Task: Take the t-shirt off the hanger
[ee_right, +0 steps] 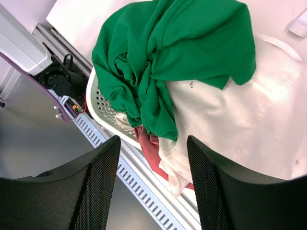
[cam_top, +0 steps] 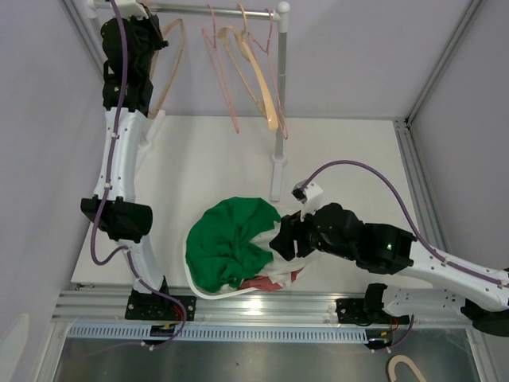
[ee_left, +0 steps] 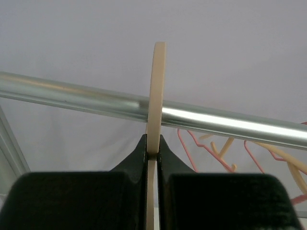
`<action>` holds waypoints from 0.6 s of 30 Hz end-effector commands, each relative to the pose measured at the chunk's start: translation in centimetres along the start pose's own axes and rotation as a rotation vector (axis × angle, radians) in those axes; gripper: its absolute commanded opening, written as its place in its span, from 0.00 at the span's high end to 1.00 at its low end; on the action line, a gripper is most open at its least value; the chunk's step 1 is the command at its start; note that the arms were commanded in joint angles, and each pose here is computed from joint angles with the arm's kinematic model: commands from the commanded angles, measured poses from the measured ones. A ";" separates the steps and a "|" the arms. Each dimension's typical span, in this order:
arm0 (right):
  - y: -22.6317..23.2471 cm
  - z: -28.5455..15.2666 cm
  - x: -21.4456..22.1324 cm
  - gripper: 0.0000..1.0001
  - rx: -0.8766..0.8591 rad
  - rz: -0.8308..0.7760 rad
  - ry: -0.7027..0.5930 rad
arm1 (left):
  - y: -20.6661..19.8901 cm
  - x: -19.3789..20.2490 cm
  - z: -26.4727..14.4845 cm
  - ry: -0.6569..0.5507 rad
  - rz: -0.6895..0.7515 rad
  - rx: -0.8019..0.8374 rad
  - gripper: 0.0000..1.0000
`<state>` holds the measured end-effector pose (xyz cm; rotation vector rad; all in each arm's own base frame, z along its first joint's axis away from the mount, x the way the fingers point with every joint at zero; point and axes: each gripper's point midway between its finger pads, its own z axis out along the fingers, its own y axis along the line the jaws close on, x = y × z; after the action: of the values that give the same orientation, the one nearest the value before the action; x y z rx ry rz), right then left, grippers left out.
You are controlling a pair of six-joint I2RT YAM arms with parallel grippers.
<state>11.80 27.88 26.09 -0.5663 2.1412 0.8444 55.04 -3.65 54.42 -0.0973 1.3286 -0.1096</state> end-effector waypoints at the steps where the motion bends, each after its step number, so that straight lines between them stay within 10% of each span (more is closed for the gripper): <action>1: -0.2 -1.0 -1.5 0.37 -0.003 0.062 -0.081 | -0.3 -2.0 0.3 -0.067 -0.027 0.027 0.99; 18: 0.9 0.3 -1.4 0.37 -0.074 0.019 -0.087 | -0.6 2.2 -5.1 0.116 -0.100 0.034 0.61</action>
<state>11.99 27.73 25.72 -0.5293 2.1193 0.8869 54.96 -4.68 46.84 -0.1148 1.5141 -0.1815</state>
